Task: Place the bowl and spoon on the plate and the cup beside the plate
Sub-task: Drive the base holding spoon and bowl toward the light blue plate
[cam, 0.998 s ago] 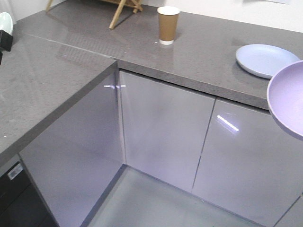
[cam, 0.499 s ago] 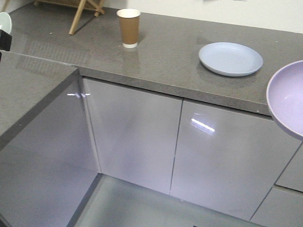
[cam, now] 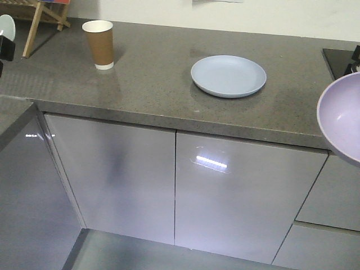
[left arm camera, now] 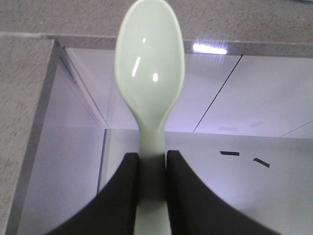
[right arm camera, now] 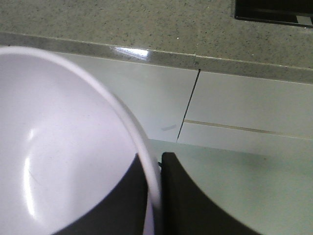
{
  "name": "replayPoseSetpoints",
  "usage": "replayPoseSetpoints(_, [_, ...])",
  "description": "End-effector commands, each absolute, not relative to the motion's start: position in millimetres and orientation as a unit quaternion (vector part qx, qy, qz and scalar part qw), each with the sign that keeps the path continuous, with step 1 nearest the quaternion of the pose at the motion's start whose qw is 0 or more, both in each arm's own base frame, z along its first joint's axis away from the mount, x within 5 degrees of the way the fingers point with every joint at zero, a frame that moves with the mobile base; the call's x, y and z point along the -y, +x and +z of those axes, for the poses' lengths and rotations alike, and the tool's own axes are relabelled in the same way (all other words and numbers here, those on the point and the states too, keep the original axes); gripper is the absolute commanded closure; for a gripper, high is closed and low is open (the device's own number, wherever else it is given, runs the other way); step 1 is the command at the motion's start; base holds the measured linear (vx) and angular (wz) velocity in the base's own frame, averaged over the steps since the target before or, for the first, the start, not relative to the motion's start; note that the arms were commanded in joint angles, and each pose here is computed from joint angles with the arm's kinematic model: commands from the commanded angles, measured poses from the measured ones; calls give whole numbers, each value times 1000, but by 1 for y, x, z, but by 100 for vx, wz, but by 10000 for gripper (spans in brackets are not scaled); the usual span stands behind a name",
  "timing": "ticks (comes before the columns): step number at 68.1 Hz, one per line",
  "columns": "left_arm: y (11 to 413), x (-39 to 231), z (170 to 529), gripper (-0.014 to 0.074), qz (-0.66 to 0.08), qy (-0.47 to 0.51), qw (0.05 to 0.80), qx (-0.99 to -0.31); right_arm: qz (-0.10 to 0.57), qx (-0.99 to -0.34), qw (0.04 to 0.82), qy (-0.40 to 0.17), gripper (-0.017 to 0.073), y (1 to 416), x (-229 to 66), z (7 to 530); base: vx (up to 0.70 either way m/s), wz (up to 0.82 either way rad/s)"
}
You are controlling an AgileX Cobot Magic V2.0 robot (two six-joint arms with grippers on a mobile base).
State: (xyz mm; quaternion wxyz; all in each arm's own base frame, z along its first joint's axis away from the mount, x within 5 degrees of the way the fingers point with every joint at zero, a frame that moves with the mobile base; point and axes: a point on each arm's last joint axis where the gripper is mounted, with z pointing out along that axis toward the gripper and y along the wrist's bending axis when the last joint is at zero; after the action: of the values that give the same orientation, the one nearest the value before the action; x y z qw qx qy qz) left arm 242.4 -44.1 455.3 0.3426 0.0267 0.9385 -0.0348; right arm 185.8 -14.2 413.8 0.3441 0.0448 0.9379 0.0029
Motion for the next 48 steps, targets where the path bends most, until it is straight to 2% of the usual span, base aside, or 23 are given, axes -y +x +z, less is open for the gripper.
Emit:
replayPoseSetpoints(1, [234,43,470,600,-42,23,376,-925,-3,-921,387,41,566,185,15,427,16,-23])
replayPoseSetpoints(48, [234,43,470,600,-42,23,376,-925,-3,-921,387,41,566,185,15,427,20,-16])
